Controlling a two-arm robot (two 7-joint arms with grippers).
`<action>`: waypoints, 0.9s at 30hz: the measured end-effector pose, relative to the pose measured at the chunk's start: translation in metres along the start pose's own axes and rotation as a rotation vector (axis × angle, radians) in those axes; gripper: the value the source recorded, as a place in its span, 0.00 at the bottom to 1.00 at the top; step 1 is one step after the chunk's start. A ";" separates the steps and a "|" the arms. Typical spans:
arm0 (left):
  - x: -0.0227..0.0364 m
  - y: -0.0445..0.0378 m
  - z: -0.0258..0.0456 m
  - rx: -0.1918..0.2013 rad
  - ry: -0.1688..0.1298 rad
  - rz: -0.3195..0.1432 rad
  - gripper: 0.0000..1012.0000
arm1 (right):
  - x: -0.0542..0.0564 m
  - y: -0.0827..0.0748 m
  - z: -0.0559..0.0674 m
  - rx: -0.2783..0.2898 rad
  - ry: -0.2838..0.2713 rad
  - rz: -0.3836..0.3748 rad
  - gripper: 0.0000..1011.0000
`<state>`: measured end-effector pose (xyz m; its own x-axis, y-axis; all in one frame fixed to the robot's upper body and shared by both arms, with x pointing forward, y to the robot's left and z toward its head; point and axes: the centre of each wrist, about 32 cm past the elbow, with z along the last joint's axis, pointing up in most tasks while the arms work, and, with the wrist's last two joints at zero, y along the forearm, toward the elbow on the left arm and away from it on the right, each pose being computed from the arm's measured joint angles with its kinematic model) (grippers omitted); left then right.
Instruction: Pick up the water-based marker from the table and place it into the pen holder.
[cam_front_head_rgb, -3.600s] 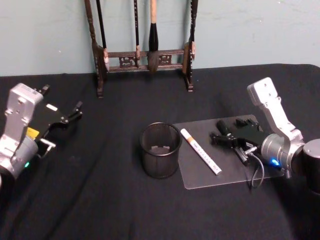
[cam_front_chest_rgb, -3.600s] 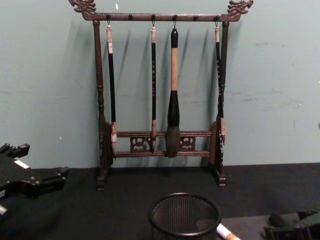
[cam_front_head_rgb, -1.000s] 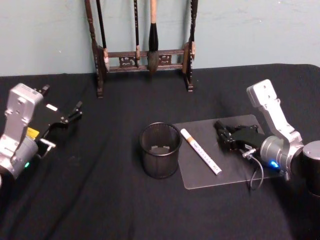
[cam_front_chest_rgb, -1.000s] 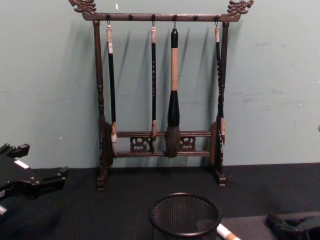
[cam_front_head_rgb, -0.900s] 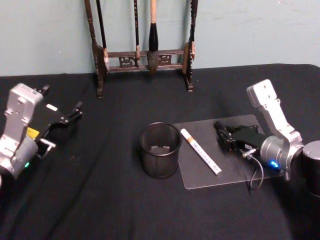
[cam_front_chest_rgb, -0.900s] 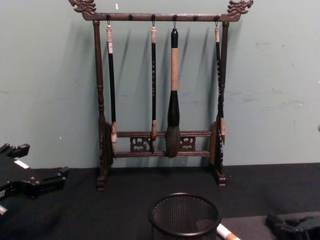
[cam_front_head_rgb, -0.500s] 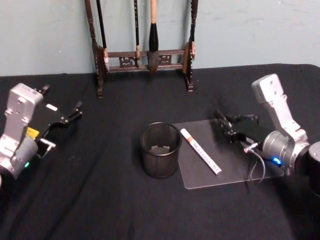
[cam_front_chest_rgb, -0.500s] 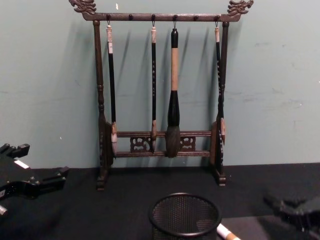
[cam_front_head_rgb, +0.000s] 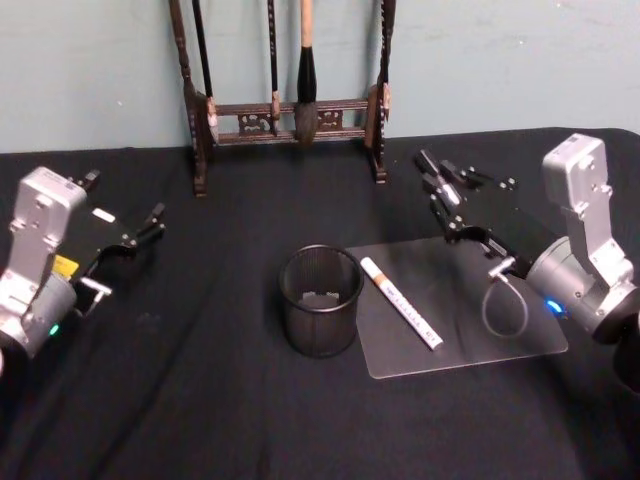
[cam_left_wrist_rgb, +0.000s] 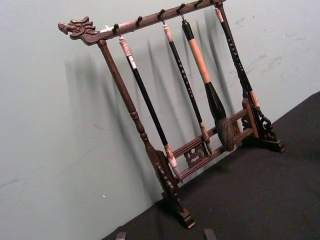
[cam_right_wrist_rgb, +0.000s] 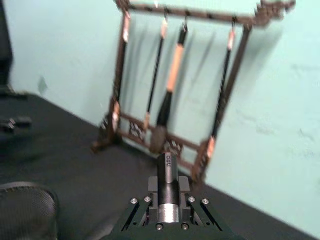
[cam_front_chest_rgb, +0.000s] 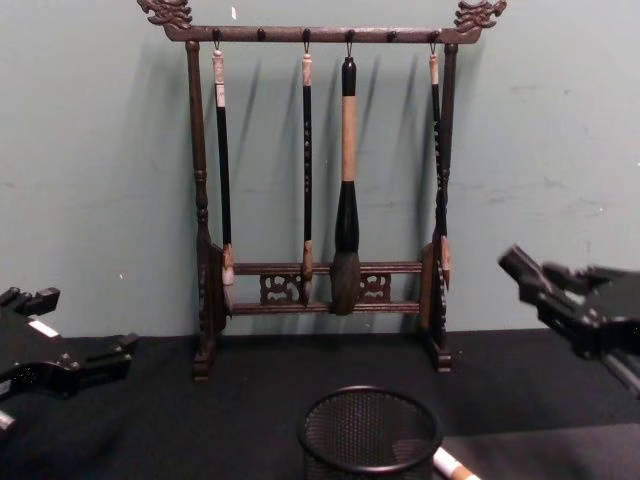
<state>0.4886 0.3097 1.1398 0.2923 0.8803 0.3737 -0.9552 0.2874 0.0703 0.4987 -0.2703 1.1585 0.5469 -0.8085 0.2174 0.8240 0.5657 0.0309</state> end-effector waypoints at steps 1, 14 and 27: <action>0.0000 0.0000 0.0000 0.000 0.000 0.000 0.99 | -0.001 0.001 -0.001 0.017 0.001 0.006 0.23; 0.0000 0.0000 0.0000 0.000 0.000 0.000 0.99 | -0.026 0.038 -0.014 0.256 0.123 0.187 0.23; 0.0000 0.0000 0.0000 0.000 0.000 0.000 0.99 | -0.042 0.059 -0.021 0.274 0.256 0.324 0.23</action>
<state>0.4886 0.3097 1.1398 0.2923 0.8803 0.3737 -0.9552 0.2873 0.0703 0.5277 -0.2067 1.1303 0.8154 -0.5787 0.0124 0.5556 0.7885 0.2639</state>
